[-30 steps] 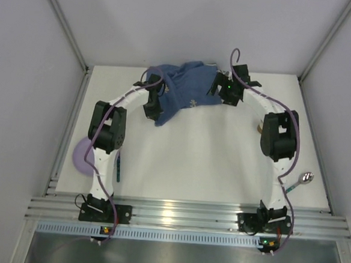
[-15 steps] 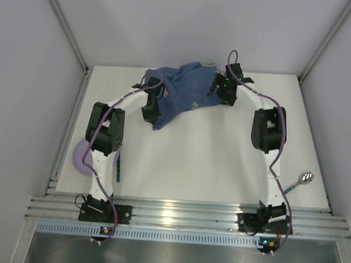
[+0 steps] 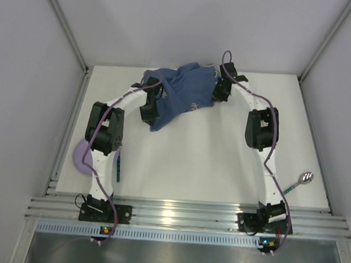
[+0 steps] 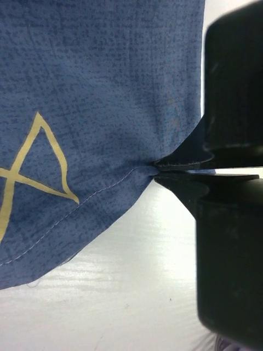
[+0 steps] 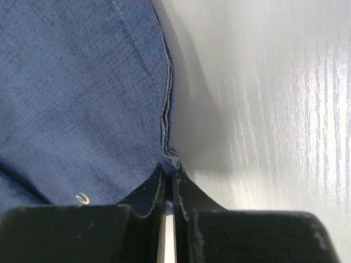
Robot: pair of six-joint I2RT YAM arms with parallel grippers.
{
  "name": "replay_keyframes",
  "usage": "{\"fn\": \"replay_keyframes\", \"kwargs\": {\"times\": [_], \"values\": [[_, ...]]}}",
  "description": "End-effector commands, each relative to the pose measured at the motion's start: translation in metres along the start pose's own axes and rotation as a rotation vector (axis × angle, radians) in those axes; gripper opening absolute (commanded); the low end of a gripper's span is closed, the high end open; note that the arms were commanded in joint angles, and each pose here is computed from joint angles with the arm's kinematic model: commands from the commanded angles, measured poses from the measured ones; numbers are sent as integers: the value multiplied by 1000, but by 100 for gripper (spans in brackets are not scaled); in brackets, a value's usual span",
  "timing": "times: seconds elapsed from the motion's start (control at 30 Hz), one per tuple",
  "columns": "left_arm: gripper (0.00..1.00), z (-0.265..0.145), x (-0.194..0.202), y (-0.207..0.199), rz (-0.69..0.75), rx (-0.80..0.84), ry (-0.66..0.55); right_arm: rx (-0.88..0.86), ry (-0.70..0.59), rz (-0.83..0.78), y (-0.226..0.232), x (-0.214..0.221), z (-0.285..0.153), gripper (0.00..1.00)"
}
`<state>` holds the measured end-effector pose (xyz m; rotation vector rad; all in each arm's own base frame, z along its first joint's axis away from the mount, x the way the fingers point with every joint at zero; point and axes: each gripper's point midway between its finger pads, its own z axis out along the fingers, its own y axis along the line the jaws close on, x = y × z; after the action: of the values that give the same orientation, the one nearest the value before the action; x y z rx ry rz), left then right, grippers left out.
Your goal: Set the dinner table for one person
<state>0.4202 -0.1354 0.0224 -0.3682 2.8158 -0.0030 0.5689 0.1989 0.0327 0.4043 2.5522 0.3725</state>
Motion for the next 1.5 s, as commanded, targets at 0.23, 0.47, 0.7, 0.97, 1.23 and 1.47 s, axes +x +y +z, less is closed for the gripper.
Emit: {"fn": "replay_keyframes", "kwargs": {"times": [0.23,0.47,0.7,0.97,1.23,1.47], "values": [[0,-20,8,65,37,-162,54,47,58,-100,-27,43,-111,0],[0,-61,32,87,-2,-150,33,35,-11,-52,-66,104,-234,0],[0,-77,80,91,0,-82,74,115,93,-25,-122,180,-239,0],[3,-90,132,94,-23,-32,156,198,142,-43,-153,206,-240,33],[98,-125,126,85,-56,46,75,175,49,-91,-133,163,-267,100],[98,-146,90,79,-47,44,-26,308,-198,1,-167,47,-311,100]]}}
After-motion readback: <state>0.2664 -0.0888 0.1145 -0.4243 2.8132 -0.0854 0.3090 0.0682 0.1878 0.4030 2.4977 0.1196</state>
